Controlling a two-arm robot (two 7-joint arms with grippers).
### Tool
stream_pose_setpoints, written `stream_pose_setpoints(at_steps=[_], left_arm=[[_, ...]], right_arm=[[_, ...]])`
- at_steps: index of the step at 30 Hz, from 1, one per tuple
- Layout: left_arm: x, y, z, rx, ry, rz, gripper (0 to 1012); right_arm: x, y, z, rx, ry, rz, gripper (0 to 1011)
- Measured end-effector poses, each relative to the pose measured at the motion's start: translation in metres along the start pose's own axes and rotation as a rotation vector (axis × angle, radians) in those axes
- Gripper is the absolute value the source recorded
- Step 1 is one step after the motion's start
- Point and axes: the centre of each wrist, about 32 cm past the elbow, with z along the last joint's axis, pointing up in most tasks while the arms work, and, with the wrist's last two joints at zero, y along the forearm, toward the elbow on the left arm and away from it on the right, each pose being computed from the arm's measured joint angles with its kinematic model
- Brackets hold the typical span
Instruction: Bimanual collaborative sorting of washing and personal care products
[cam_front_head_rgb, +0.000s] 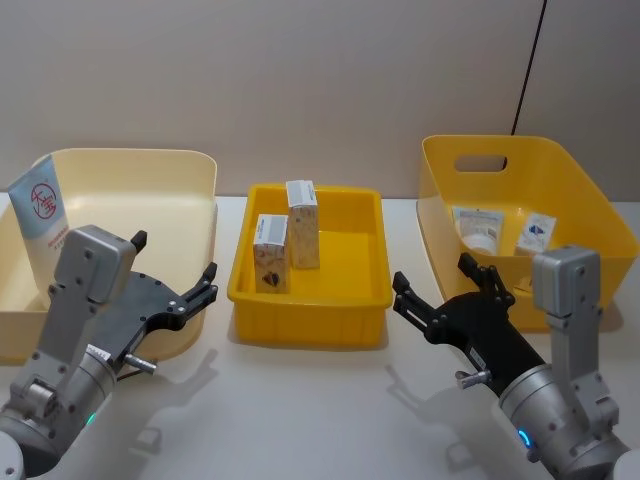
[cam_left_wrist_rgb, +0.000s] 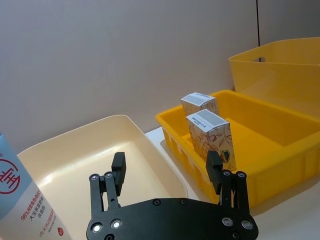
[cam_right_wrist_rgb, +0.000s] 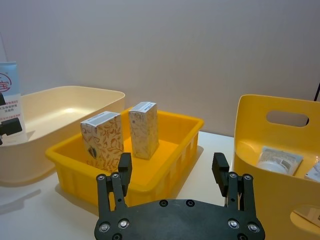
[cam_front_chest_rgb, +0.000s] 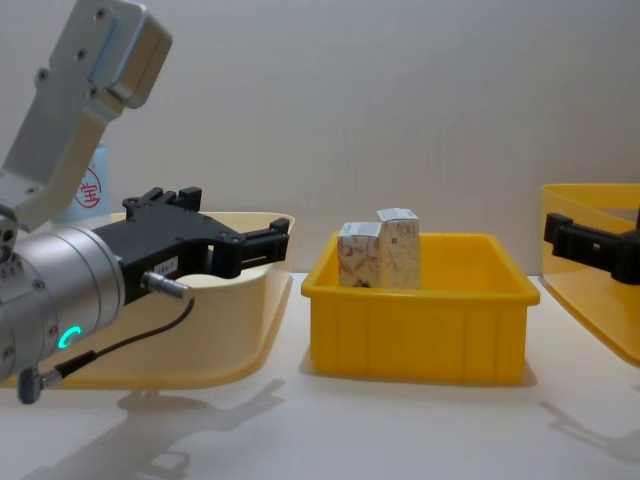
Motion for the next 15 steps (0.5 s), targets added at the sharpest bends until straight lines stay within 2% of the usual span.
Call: stream_pose_setpoints(at_steps=[15], left_arm=[[0.0000, 0.0000, 0.0000, 0.000, 0.000, 0.000, 1002]], right_arm=[[0.0000, 0.0000, 0.0000, 0.000, 0.000, 0.000, 1001]])
